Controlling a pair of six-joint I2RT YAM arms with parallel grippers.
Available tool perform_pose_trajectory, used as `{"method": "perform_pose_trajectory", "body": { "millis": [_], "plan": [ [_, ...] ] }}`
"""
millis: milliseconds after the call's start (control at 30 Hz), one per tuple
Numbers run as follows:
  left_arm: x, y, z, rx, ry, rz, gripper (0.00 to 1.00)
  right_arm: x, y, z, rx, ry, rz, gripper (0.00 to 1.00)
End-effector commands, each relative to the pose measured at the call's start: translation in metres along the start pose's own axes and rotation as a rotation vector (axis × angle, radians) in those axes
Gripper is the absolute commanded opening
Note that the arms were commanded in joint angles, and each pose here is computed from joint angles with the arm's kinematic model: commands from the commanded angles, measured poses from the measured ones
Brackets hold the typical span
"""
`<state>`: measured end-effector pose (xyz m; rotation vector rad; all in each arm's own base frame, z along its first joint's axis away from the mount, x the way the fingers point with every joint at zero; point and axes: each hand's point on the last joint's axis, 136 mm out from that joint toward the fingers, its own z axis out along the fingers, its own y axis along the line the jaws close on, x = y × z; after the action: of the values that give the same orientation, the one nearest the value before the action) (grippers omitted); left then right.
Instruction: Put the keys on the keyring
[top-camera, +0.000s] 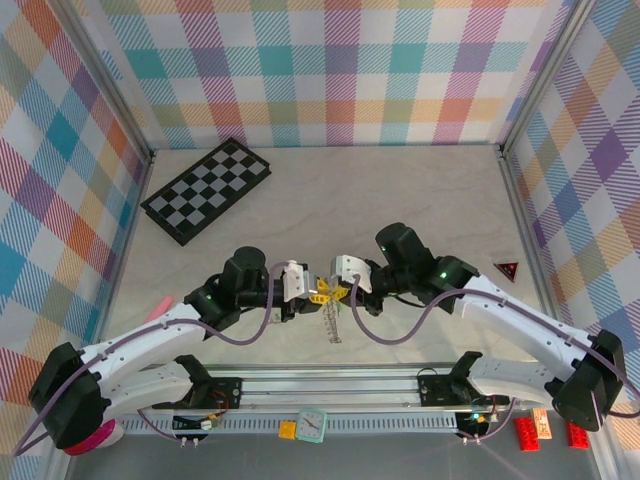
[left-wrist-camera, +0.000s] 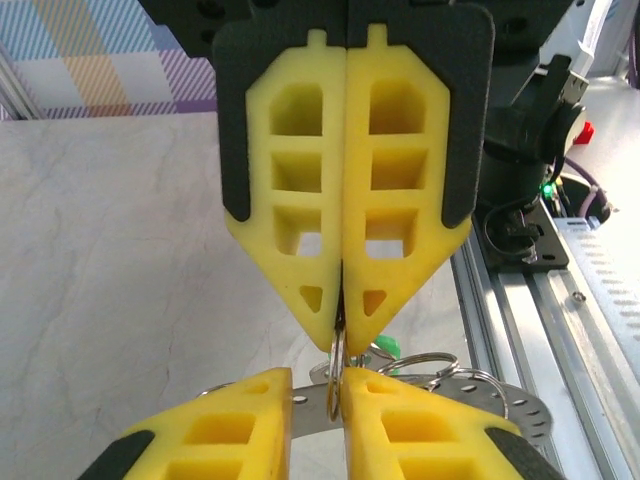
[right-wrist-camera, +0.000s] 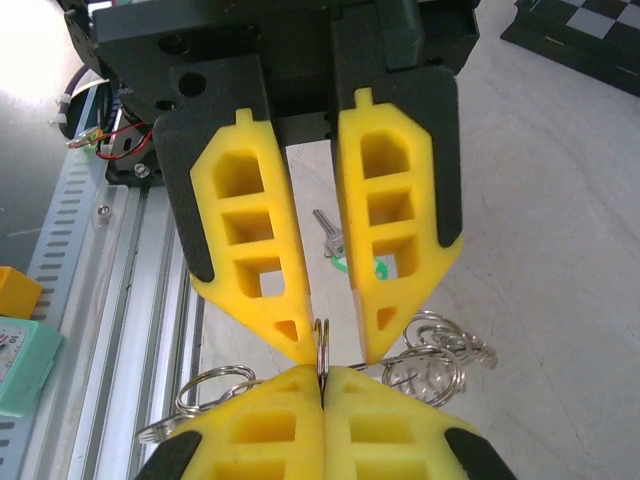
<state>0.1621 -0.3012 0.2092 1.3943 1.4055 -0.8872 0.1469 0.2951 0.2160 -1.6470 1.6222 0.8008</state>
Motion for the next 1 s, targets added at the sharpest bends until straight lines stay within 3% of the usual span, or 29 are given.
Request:
{"method": "perform_pose_trajectory", "body": {
  "millis": [0,200,333,400,600,633,667,800,900,967],
  "plan": [
    [-0.001,-0.001,0.002,0.015,0.030,0.021,0.15,-0.012,0.005,-0.001,-0.034,0.001,-0.051,0.00],
    [-0.004,-0.002,0.003,0.034,0.030,0.021,0.00,-0.021,0.008,-0.002,-0.051,-0.020,-0.062,0.01],
    [-0.009,-0.004,0.000,0.023,-0.011,0.039,0.00,-0.020,0.004,-0.007,-0.001,-0.076,-0.030,0.33],
    [-0.013,-0.006,-0.002,0.021,-0.052,0.048,0.00,-0.014,0.000,-0.011,0.030,-0.103,0.008,0.37],
    [-0.015,-0.003,-0.003,-0.017,-0.110,0.062,0.00,-0.008,-0.004,-0.019,0.119,-0.249,0.147,0.35],
    [-0.014,-0.002,-0.003,-0.023,-0.117,0.060,0.00,-0.004,-0.009,-0.020,0.155,-0.259,0.170,0.40],
    [-0.013,-0.001,-0.003,-0.027,-0.122,0.058,0.00,0.002,-0.015,-0.020,0.200,-0.253,0.185,0.45],
    [-0.012,-0.002,0.001,-0.020,-0.148,0.047,0.00,0.021,-0.030,-0.026,0.346,-0.210,0.140,0.41],
    [-0.010,-0.002,0.002,-0.016,-0.152,0.038,0.00,0.017,-0.024,-0.028,0.308,-0.213,0.083,0.49],
    [-0.011,-0.002,0.003,-0.009,-0.158,0.035,0.00,0.016,-0.024,-0.026,0.260,-0.179,0.083,0.49]
  ]
}}
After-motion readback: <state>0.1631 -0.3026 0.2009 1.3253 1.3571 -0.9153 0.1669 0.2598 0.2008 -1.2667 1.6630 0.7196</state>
